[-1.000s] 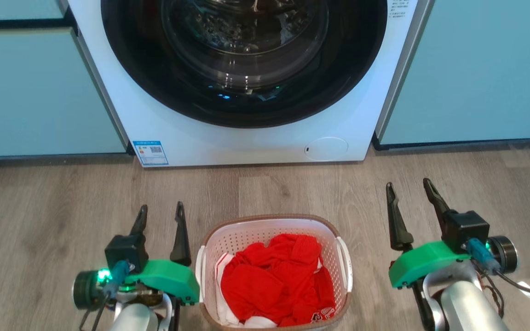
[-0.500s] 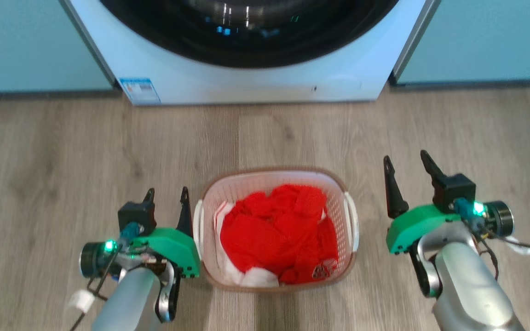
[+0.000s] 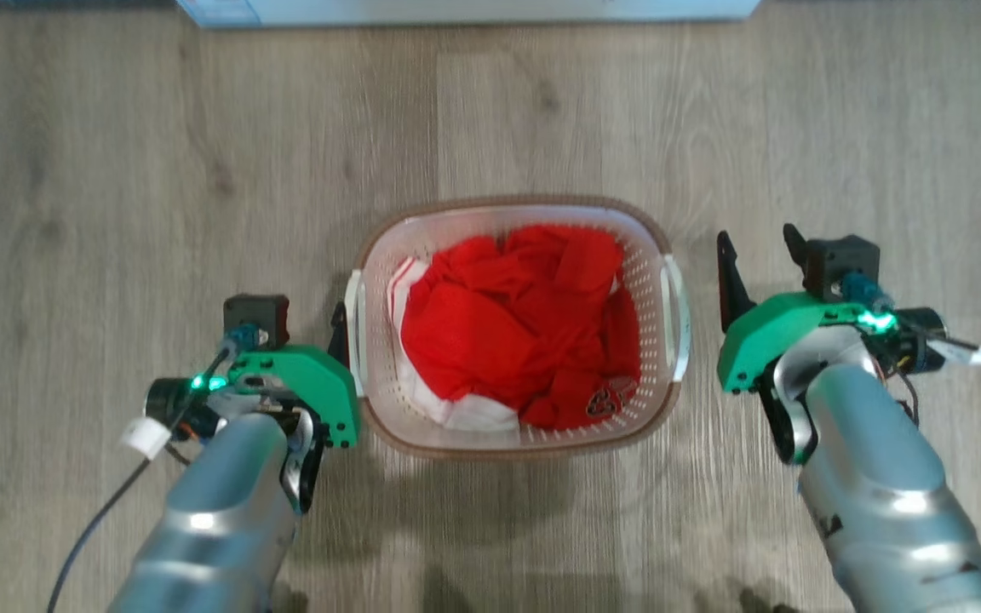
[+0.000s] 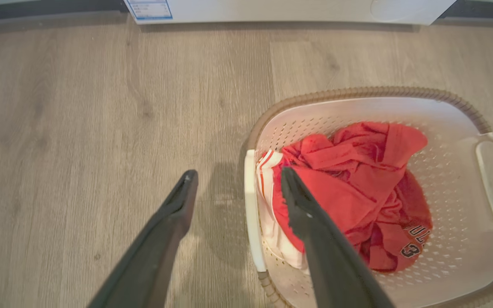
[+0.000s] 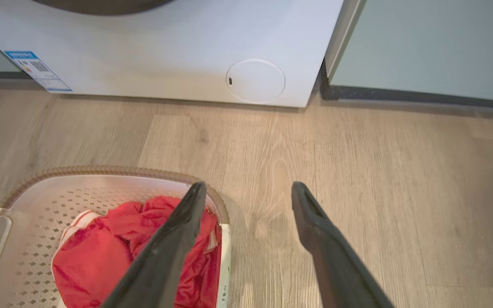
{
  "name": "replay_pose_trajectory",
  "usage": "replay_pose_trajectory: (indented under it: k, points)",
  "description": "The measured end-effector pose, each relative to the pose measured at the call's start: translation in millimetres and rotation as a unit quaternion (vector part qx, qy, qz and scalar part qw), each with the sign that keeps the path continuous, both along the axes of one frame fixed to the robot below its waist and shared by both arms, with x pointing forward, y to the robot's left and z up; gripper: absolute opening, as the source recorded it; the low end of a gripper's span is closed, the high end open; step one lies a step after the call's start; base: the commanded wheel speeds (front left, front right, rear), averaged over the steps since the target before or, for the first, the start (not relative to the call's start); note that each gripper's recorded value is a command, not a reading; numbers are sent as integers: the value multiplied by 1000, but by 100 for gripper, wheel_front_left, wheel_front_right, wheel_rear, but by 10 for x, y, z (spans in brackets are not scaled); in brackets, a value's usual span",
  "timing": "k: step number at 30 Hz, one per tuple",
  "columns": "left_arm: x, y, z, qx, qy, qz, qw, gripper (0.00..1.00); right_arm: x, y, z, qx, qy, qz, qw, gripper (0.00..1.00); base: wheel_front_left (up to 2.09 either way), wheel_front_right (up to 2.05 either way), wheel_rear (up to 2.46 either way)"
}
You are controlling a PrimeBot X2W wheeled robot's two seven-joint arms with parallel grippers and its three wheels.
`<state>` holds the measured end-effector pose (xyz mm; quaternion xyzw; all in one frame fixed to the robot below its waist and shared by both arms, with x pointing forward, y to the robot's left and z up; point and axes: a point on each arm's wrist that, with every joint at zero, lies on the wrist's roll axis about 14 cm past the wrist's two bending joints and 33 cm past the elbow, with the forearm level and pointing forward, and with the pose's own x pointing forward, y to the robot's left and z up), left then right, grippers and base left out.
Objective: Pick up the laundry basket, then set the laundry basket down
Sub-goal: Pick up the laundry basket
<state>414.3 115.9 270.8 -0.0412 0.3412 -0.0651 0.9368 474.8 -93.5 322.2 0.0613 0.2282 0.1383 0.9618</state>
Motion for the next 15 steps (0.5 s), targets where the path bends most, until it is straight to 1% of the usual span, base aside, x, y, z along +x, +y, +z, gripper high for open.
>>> replay_pose_trajectory:
  k: [4,9,15]
  points:
    - [-59,-22,-282,5,46,-20,999,100,-4,2,-341,0,47,0,999,100,0,0,0]
    - [-121,-51,-546,5,90,-37,995,100,-153,48,-762,-2,124,12,992,100,0,0,0]
    - [-97,-132,-764,-11,135,-57,989,100,-148,89,-1034,6,172,14,985,100,0,0,0]
